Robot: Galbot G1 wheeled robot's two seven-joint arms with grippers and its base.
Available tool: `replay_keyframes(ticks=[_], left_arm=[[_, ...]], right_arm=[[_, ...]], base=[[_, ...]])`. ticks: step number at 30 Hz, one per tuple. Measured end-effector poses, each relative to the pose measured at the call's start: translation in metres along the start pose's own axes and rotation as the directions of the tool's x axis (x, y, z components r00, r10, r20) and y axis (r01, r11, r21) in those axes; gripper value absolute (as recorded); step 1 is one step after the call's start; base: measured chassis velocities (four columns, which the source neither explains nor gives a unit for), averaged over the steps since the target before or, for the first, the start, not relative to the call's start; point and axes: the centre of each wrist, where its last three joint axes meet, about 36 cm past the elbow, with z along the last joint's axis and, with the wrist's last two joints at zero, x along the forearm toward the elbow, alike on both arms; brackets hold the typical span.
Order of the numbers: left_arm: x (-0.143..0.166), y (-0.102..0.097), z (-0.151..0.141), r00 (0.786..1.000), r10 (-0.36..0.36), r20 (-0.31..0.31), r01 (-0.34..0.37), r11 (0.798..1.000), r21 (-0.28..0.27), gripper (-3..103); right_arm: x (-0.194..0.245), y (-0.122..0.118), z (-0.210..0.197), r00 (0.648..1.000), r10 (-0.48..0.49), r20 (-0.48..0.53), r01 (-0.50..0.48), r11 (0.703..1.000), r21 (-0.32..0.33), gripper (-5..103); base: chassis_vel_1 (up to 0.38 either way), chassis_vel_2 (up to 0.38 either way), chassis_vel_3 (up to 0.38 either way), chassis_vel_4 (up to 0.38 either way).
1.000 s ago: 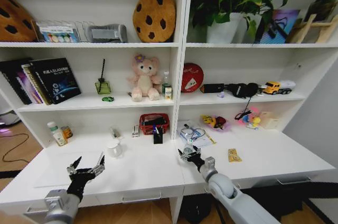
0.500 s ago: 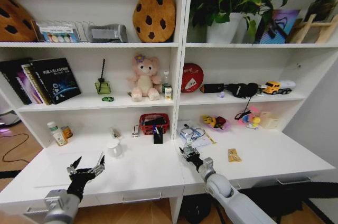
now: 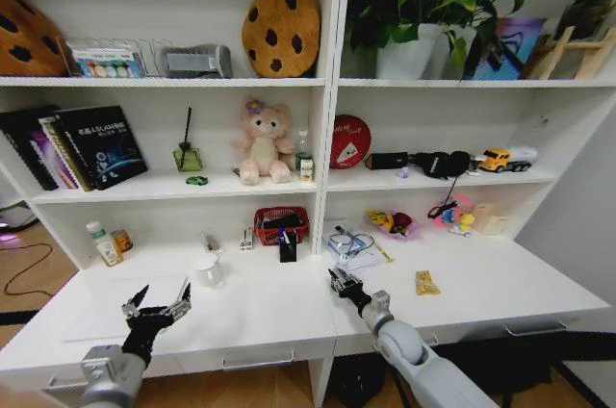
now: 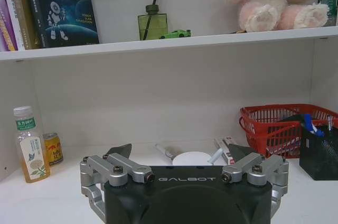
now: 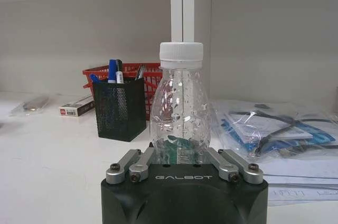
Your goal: Organize the objects on the table.
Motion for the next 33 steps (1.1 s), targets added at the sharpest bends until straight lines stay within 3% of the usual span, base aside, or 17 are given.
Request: replay_keyframes(ticks=[8, 12, 14, 15, 18, 19, 21, 23, 25, 26, 28, 33], left_arm=[[0.000, 0.000, 0.000, 1.000, 0.000, 0.000, 0.000, 1.000, 0.000, 100], [0.000, 0.000, 0.000, 1.000, 0.000, 0.000, 0.000, 1.000, 0.000, 100], [0.000, 0.000, 0.000, 1.000, 0.000, 0.000, 0.000, 1.000, 0.000, 100], [0.000, 0.000, 0.000, 1.000, 0.000, 0.000, 0.000, 1.000, 0.000, 100], [0.000, 0.000, 0.000, 1.000, 0.000, 0.000, 0.000, 1.000, 0.000, 100], [0.000, 0.000, 0.000, 1.000, 0.000, 0.000, 0.000, 1.000, 0.000, 100], [0.000, 0.000, 0.000, 1.000, 0.000, 0.000, 0.000, 1.000, 0.000, 100], [0.000, 0.000, 0.000, 1.000, 0.000, 0.000, 0.000, 1.000, 0.000, 100], [0.000, 0.000, 0.000, 1.000, 0.000, 0.000, 0.000, 1.000, 0.000, 100], [0.000, 0.000, 0.000, 1.000, 0.000, 0.000, 0.000, 1.000, 0.000, 100], [0.000, 0.000, 0.000, 1.000, 0.000, 0.000, 0.000, 1.000, 0.000, 100], [0.000, 0.000, 0.000, 1.000, 0.000, 0.000, 0.000, 1.000, 0.000, 100]], right_arm=[[0.012, 0.002, -0.004, 1.000, -0.006, 0.010, 0.006, 1.000, -0.006, 25], [0.051, 0.007, -0.003, 1.000, -0.024, 0.015, 0.024, 1.000, 0.002, 25], [0.081, 0.007, 0.000, 0.997, -0.036, 0.075, 0.030, 0.996, 0.080, 25], [0.081, 0.007, 0.000, 0.997, -0.036, 0.075, 0.030, 0.996, 0.080, 25], [0.119, 0.001, -0.002, 0.985, -0.066, 0.162, 0.022, 0.965, 0.260, 25], [0.119, 0.001, -0.002, 0.985, -0.066, 0.162, 0.022, 0.965, 0.260, 25], [0.154, 0.002, 0.011, 0.982, -0.108, 0.157, 0.043, 0.930, 0.365, 25], [0.165, 0.003, 0.016, 0.981, -0.120, 0.150, 0.053, 0.919, 0.390, 25], [0.200, 0.005, 0.039, 0.973, -0.185, 0.135, 0.100, 0.875, 0.473, 25], [0.200, 0.005, 0.039, 0.973, -0.185, 0.135, 0.100, 0.875, 0.473, 25], [0.229, 0.009, 0.073, 0.971, -0.220, 0.096, 0.142, 0.848, 0.511, 25], [0.276, 0.021, 0.132, 0.973, -0.230, -0.010, 0.205, 0.848, 0.489, 25]], base=[[0.000, 0.000, 0.000, 0.000], [0.000, 0.000, 0.000, 0.000], [0.000, 0.000, 0.000, 0.000], [0.000, 0.000, 0.000, 0.000], [0.000, 0.000, 0.000, 0.000], [0.000, 0.000, 0.000, 0.000], [0.000, 0.000, 0.000, 0.000], [0.000, 0.000, 0.000, 0.000], [0.000, 0.000, 0.000, 0.000], [0.000, 0.000, 0.000, 0.000], [0.000, 0.000, 0.000, 0.000], [0.000, 0.000, 0.000, 0.000]])
